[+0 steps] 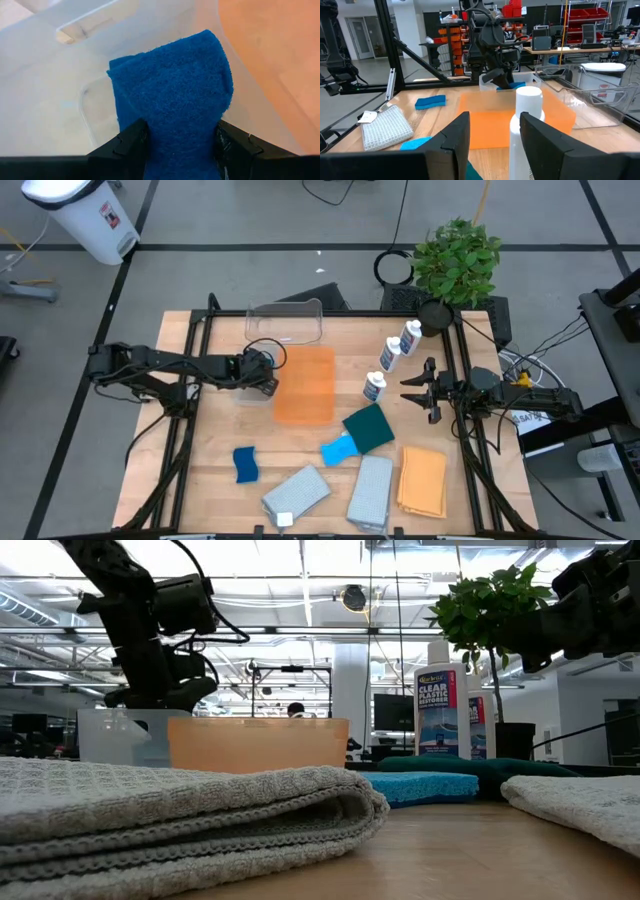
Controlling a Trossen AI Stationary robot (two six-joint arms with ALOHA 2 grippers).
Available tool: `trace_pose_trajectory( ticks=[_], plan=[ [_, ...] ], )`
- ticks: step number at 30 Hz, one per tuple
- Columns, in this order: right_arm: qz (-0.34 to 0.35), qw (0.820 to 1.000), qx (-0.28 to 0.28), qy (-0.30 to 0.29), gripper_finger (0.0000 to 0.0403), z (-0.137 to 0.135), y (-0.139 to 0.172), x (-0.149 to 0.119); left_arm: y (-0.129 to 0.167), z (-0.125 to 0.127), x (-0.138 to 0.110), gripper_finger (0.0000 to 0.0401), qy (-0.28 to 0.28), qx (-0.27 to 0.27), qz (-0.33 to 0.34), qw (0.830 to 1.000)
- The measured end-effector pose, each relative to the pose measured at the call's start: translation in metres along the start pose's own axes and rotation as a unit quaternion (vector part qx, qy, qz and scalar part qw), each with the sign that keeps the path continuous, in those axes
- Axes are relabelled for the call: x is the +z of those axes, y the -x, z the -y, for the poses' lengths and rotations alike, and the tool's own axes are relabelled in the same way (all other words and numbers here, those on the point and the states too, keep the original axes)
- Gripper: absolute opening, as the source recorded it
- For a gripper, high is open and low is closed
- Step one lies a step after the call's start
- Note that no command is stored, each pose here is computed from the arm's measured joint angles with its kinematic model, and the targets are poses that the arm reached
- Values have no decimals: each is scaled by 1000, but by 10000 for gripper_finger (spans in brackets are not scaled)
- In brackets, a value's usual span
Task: Pick & Place Kitchen Items
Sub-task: Put the sponge into the white bin
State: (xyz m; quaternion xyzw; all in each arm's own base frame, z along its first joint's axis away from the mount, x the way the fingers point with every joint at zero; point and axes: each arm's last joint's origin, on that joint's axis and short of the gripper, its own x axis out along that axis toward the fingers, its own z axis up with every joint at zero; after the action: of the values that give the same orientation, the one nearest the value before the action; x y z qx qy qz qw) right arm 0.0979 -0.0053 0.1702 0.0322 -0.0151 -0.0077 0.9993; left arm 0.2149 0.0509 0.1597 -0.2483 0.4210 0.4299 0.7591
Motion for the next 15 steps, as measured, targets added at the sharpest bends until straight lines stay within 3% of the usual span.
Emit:
trace_pose_trajectory(
  ticks=[15],
  plan=[
    [0,1000,0,0,146,0,0,0,-12,4,-3,189,-5,13,-8,1000]
  ],
)
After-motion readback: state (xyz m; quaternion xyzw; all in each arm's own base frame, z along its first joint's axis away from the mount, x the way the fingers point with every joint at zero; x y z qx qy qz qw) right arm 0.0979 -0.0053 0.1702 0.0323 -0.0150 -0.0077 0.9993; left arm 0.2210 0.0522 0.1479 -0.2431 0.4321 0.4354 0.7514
